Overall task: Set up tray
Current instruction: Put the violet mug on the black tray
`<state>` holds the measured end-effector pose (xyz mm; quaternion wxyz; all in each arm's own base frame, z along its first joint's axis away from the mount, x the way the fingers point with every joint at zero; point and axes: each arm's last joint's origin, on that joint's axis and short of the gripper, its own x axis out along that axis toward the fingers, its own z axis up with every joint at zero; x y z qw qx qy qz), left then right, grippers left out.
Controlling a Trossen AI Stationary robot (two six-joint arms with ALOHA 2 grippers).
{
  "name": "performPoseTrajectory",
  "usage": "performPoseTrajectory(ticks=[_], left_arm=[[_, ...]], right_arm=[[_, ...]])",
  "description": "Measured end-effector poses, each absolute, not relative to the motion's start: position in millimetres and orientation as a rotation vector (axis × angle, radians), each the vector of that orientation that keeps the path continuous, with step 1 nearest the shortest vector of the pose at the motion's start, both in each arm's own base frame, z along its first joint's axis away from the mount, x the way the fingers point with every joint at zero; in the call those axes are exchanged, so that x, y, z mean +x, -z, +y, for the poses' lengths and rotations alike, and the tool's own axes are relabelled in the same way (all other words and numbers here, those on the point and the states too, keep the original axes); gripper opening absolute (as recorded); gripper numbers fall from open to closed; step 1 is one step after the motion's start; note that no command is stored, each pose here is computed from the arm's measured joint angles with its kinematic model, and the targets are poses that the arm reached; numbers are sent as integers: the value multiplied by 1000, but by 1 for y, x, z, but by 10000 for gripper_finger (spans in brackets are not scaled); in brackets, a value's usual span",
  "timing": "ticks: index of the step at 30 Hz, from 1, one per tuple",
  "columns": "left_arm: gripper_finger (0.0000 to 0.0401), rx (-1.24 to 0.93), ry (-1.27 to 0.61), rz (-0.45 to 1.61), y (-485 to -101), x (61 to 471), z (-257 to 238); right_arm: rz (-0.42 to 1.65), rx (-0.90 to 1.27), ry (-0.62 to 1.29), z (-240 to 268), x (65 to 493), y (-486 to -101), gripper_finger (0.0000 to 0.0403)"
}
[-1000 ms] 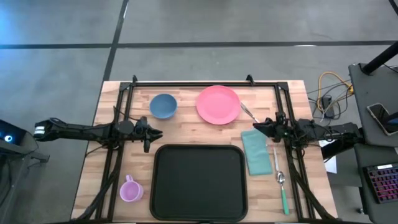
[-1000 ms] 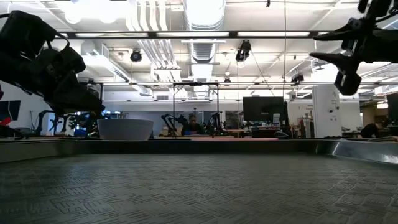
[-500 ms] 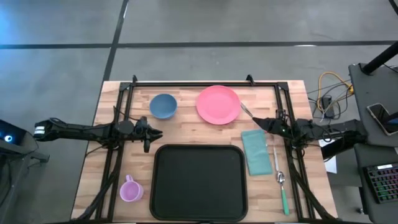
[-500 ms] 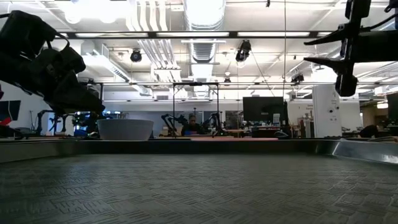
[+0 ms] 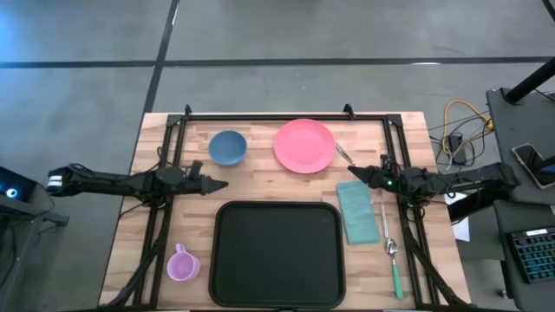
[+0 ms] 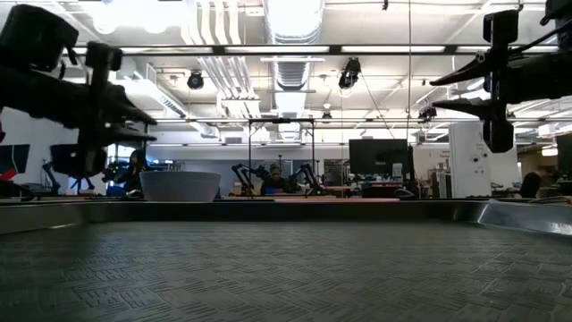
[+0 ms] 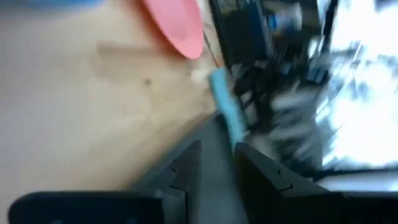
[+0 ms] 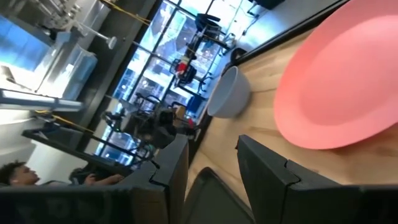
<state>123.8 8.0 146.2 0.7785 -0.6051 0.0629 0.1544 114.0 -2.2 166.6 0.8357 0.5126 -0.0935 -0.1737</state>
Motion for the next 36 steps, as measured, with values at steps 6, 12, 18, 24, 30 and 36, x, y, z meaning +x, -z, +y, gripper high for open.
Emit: performPoseTrajectory(ticks=[6, 12, 18, 24, 30, 36], left_arm=[[75, -1468, -402, 109, -142, 124, 9], [75, -1559, -457, 10, -144, 124, 11], [75, -1533, -226, 82, -154, 127, 3], [75, -1427, 21, 165, -192, 134, -8], [75, -1054, 120, 346, -259, 138, -23], [75, -798, 19, 782, -299, 135, -33]], right_arm=[[-192, 1066, 409, -3, 115, -164, 127], [-208, 1034, 451, -4, 115, -164, 127], [-219, 1005, 483, -5, 114, -164, 127], [-219, 1006, 482, -5, 114, -164, 127], [-219, 1006, 482, -5, 114, -164, 127], [-218, 1005, 482, -5, 114, -164, 127]])
